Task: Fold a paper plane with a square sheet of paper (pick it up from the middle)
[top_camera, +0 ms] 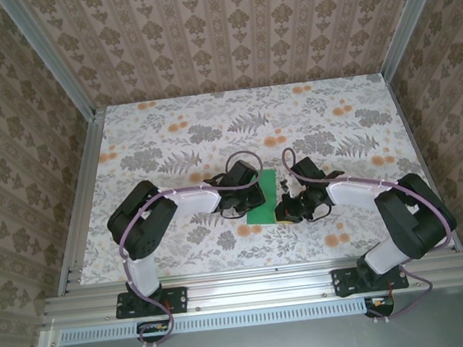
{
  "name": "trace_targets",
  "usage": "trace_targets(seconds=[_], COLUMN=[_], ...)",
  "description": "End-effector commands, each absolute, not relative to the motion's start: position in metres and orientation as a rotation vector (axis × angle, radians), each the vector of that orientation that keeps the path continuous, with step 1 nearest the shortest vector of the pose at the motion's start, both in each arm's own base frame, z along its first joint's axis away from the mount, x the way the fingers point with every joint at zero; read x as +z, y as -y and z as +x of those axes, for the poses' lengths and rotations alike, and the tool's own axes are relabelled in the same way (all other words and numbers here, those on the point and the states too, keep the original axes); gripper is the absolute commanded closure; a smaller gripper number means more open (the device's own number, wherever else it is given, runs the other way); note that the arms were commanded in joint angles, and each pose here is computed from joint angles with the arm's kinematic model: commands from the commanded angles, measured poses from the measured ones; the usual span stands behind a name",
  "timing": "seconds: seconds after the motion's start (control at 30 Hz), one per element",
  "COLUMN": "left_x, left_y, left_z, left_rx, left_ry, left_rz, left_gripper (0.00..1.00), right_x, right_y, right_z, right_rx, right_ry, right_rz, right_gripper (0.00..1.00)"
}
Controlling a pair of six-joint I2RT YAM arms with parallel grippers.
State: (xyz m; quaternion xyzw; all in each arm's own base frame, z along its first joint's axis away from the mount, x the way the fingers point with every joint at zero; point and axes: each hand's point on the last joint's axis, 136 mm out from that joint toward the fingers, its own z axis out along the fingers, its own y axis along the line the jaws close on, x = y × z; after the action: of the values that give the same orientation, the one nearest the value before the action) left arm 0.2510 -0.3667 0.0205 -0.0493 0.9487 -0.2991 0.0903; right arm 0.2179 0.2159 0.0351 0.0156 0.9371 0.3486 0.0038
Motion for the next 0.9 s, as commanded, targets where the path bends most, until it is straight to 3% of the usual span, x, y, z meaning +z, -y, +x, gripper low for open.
trace_targets(seconds=[0.0,0.17,0.3,0.6,0.87], left_x=[-0.009,-0.006,0.002,0.050,0.038], left_y=[0.344,0.347,0.351,0.363,0.372], left_z=[0.244,0.245,0.246,0.243,0.219], left_rx=[-0.707,-0.719,-0.754,-0.892,-0.962], left_ry=[-2.901,-2.896,-2.879,-2.772,-2.809], left_rz=[-0.148,-0.139,-0.105,-0.034,-0.085], left_gripper=[0.91,0.91,0.89,0.84,0.93], right_x=[0.041,0.015,-0.012,-0.018,-0.017], right_y=[-0.227,-0.223,-0.202,-0.197,-0.199], right_z=[0.230,0.225,0.211,0.208,0.210], right_rx=[1.167,1.132,0.946,0.923,0.930], right_ry=[-2.905,-2.975,-3.078,-3.078,-3.068], right_rz=[0.085,0.129,0.161,0.196,0.205], right_gripper=[0.90,0.91,0.91,0.92,0.92])
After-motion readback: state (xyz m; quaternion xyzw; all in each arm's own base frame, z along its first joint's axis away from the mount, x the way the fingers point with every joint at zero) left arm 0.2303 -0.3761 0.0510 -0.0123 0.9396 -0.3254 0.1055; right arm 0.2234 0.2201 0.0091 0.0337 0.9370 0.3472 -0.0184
